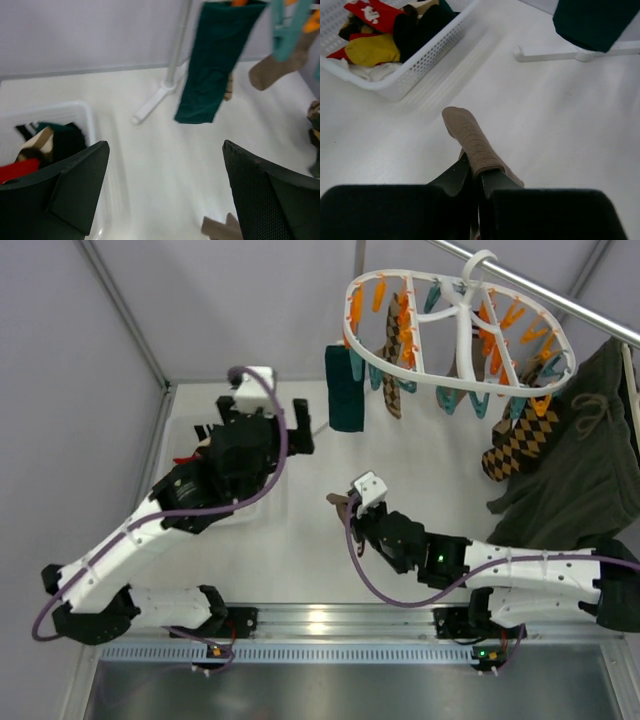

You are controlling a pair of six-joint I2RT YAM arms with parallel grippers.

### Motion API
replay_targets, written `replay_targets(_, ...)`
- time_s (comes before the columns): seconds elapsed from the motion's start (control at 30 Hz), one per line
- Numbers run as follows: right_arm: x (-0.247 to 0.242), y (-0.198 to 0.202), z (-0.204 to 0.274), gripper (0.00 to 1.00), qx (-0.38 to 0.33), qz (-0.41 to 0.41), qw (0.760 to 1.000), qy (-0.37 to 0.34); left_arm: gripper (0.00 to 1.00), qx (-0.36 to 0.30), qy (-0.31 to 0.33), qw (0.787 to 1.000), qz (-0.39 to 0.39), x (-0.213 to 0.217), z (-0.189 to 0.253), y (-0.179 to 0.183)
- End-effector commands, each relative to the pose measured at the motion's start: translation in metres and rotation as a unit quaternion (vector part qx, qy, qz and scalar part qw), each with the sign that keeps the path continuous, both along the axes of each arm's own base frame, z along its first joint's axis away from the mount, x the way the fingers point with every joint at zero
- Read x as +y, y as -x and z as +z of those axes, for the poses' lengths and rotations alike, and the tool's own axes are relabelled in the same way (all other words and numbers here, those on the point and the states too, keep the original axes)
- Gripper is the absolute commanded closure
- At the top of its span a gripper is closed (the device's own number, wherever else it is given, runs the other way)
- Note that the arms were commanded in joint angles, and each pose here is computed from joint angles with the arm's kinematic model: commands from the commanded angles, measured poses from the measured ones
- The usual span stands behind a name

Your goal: Remove the socks clipped to the hanger

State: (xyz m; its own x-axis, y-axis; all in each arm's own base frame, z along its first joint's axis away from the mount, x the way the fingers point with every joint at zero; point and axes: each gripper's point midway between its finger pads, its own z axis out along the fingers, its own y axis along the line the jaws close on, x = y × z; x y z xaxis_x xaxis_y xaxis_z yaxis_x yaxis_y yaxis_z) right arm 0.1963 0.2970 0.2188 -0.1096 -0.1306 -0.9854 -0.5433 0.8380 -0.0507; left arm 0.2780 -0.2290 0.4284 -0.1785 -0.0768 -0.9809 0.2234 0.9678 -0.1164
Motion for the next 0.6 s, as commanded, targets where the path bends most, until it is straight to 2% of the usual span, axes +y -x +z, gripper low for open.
replay_targets(0.0,0.03,0.012,0.039,1.0,-0.002,0.105,0.994,-0.018,0.02,-0.023,0.046,0.991,0.124,0.078,0.002,0.016)
replay_targets(0.1,0.051,0.01,0.061,1.0,0.0,0.157,0.987,-0.021,0.02,-0.014,0.04,0.986,0.161,0.114,-0.018,0.032)
replay_targets(0.17,0.066,0.007,0.059,1.0,0.007,0.181,0.984,-0.009,0.02,-0.01,0.038,0.984,0.175,0.131,-0.026,0.041)
replay_targets(0.2,0.075,0.006,0.073,1.0,0.004,0.2,0.98,-0.018,0.02,0.002,0.023,0.984,0.177,0.136,-0.038,0.045)
replay_targets(0.27,0.094,0.0,0.067,1.0,0.015,0.213,0.977,-0.008,0.02,0.004,0.026,0.984,0.176,0.146,-0.043,0.052)
replay_targets(0.3,0.105,-0.002,0.086,1.0,-0.005,0.231,0.973,-0.012,0.02,0.009,0.021,0.986,0.166,0.146,-0.052,0.054)
replay_targets(0.37,0.127,-0.01,0.077,1.0,0.006,0.248,0.969,-0.002,0.02,0.006,0.032,0.987,0.158,0.155,-0.053,0.062)
replay_targets(0.4,0.14,-0.012,0.098,1.0,-0.004,0.264,0.964,-0.019,0.02,0.004,0.026,0.987,0.158,0.159,-0.055,0.064)
replay_targets(0.43,0.155,-0.017,0.083,1.0,0.008,0.271,0.963,-0.002,0.02,0.005,0.02,0.987,0.16,0.163,-0.06,0.066)
replay_targets(0.47,0.165,-0.019,0.084,1.0,0.008,0.278,0.961,-0.001,0.02,0.001,0.029,0.986,0.163,0.172,-0.059,0.071)
replay_targets(0.5,0.177,-0.02,0.104,1.0,-0.005,0.292,0.956,-0.015,0.02,0.0,0.035,0.985,0.169,0.177,-0.059,0.073)
replay_targets(0.57,0.201,-0.028,0.089,1.0,0.002,0.3,0.954,-0.002,0.02,-0.005,0.048,0.984,0.172,0.189,-0.061,0.08)
